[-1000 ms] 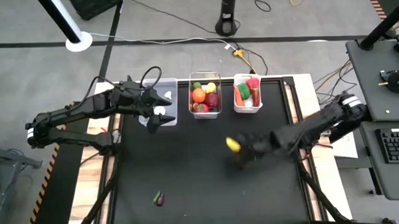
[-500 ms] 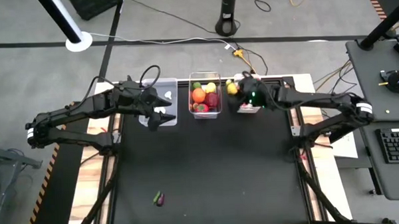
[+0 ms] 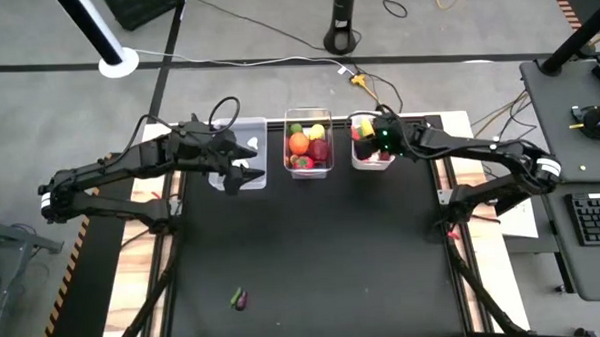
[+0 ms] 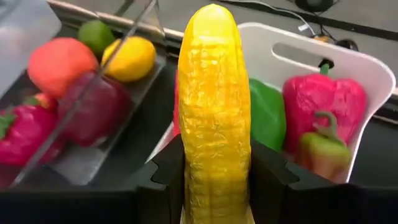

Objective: Sort produce into baskets
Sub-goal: Put the yellow corn into the white bin, then put the green chili into the left transparent bin

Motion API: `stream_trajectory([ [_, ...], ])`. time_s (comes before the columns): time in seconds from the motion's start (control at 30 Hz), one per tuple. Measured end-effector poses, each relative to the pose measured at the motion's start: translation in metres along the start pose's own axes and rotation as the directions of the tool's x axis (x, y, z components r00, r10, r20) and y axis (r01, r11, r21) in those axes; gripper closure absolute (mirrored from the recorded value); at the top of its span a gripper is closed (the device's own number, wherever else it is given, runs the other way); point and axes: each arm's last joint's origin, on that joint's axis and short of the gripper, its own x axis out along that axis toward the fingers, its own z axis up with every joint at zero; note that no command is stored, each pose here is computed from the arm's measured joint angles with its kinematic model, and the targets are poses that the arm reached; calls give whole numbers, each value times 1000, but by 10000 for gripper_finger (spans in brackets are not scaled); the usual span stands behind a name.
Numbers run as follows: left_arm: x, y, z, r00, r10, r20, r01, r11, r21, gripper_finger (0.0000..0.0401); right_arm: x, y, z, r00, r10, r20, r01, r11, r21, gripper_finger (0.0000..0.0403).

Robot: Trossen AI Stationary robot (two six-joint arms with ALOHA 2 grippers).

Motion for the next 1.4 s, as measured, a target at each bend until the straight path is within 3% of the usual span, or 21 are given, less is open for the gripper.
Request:
stream_trajectory([
  [0.3, 0, 0, 0, 1000, 6, 3, -6, 1000, -3, 46, 4, -7, -8, 996, -83, 19, 83, 997, -1, 277],
  [0.63, 3, 1, 0, 1000, 11, -5, -11, 999, -31, 46, 6, -9, -11, 996, -92, 12, 92, 996, 11, 227],
  [0.93, 18, 1, -10, 992, 29, -122, -42, 993, -107, 46, 5, -8, -10, 996, -87, 5, 87, 996, 12, 200],
  [1.07, 15, -5, -33, 946, 46, -320, -106, 979, -173, 46, 0, -4, -1, 998, -59, 32, 58, 998, 23, 200],
  [1.2, 7, -21, -60, 853, 50, -520, -180, 962, -203, 46, -4, 0, 8, 998, -31, 52, 31, 999, 9, 200],
  [1.4, -1, -60, -97, 749, 20, -662, -226, 947, -228, 46, -10, 5, 19, 997, 3, 77, -1, 1000, -27, 200],
])
